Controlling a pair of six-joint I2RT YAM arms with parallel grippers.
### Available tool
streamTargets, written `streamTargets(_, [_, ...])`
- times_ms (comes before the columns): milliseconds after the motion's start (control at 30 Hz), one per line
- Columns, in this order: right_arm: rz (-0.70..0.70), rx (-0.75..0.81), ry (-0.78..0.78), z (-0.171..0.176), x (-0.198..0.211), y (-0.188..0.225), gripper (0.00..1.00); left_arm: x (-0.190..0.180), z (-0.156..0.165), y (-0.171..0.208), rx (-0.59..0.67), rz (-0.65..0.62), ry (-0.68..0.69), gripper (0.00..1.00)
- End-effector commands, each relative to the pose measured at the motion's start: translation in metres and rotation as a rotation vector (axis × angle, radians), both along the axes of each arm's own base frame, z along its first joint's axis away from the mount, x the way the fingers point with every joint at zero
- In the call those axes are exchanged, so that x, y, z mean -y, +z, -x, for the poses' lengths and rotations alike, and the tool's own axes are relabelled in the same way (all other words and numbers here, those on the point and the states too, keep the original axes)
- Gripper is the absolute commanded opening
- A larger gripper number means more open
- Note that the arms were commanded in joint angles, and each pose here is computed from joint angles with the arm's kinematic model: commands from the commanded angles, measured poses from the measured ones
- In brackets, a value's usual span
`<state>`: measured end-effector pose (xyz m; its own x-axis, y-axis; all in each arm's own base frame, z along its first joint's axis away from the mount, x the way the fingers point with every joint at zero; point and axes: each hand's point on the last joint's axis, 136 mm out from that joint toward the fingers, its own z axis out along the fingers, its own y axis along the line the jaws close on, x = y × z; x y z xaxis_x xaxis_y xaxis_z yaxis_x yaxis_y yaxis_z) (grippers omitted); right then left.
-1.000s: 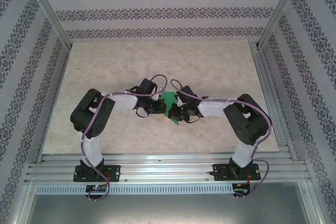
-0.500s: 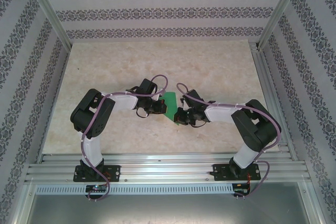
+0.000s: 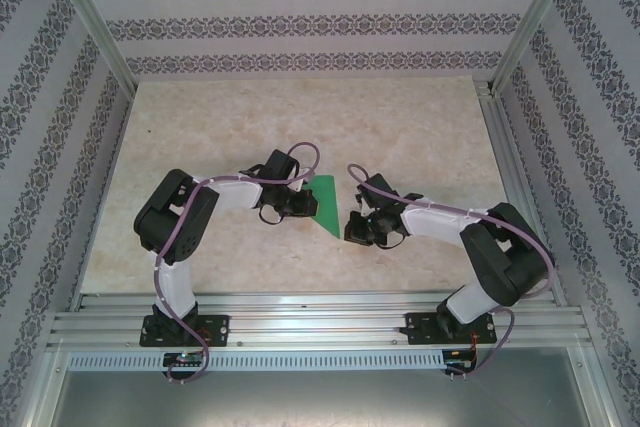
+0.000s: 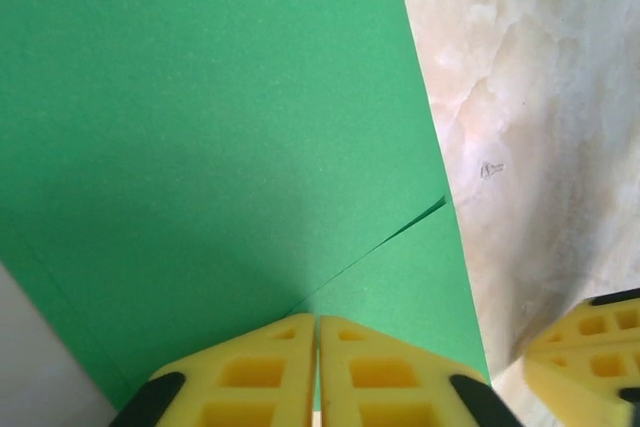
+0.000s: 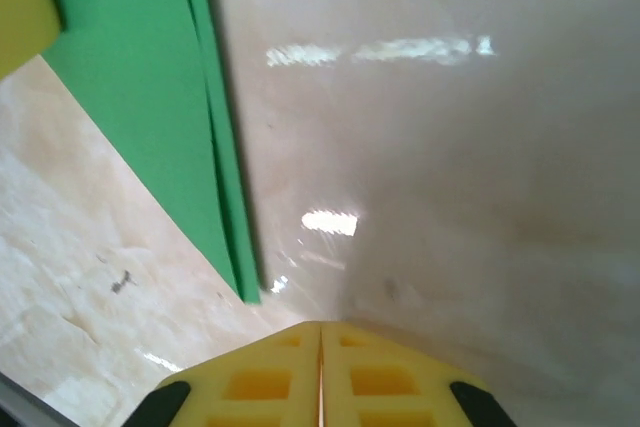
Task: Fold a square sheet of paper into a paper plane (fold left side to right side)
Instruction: Third fold the triangle at the center of the table, then fourth fold the wing at the center of the table.
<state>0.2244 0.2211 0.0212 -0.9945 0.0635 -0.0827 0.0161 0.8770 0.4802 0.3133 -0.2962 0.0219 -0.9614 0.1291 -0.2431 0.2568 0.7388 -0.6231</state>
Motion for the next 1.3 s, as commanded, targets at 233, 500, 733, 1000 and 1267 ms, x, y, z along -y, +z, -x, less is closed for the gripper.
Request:
streamTargets(233, [0.141,0.169,0.079,-0.047,-0.006,0.050,0.19,-0.018,-0.022,0.105,0.144,0.095,0.084,0.43])
streamTargets(500, [0.183,0.183,0.123,-0.079,-0.035,0.036,0.32,-0.057,-0.014,0.091,0.042,0.119,0.213,0.52])
streamTargets(733, [0.144,0.171,0.137,-0.094,-0.041,0.022,0.38,-0.065,-0.009,0.071,0.001,0.117,0.242,0.52])
streamTargets(1000, [-0.008,0.155,0.203,-0.094,-0.061,0.016,0.38,-0.066,-0.007,0.065,-0.006,0.105,0.237,0.51])
streamTargets(1267, [-0.013,0.133,0.205,-0.093,-0.060,0.006,0.30,-0.068,-0.004,0.062,-0.013,0.094,0.237,0.50])
